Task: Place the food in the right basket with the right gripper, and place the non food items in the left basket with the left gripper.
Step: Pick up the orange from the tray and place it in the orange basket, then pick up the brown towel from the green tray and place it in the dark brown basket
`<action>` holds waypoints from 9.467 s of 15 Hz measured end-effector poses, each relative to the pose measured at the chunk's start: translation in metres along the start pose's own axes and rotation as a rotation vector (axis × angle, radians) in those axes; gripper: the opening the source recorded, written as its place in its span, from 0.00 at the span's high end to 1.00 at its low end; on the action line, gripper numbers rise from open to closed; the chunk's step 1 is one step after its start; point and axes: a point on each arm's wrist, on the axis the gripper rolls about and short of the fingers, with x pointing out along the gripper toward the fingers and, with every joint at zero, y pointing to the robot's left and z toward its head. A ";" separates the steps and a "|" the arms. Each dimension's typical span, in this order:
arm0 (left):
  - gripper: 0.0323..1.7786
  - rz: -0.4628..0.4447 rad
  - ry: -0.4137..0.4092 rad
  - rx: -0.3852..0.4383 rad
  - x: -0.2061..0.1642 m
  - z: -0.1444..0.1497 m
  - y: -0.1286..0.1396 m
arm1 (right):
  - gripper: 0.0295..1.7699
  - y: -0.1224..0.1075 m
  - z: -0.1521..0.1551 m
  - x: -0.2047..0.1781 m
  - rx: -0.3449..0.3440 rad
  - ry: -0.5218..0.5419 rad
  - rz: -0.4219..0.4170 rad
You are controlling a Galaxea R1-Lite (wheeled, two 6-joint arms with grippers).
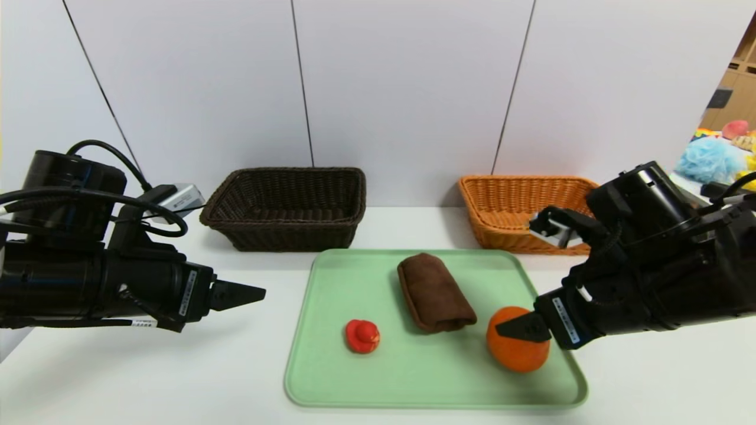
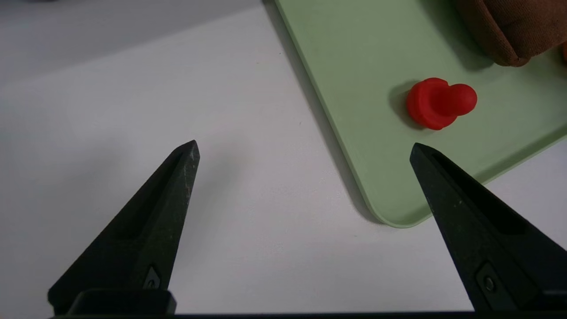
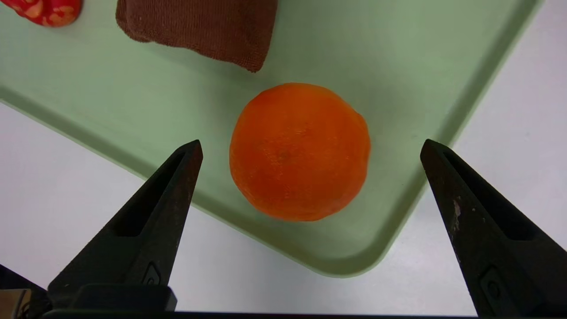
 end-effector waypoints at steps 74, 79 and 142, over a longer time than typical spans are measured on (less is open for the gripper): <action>0.05 0.000 -0.028 -0.045 0.015 0.005 0.005 | 0.35 -0.168 0.130 0.062 0.361 -0.299 -0.420; 0.05 0.000 -0.030 -0.046 0.015 0.005 0.005 | 0.22 -0.172 0.128 0.072 0.359 -0.260 -0.418; 0.05 0.160 0.097 -0.120 0.189 0.056 -0.228 | 0.04 -0.014 0.038 -0.074 0.247 -0.137 -0.193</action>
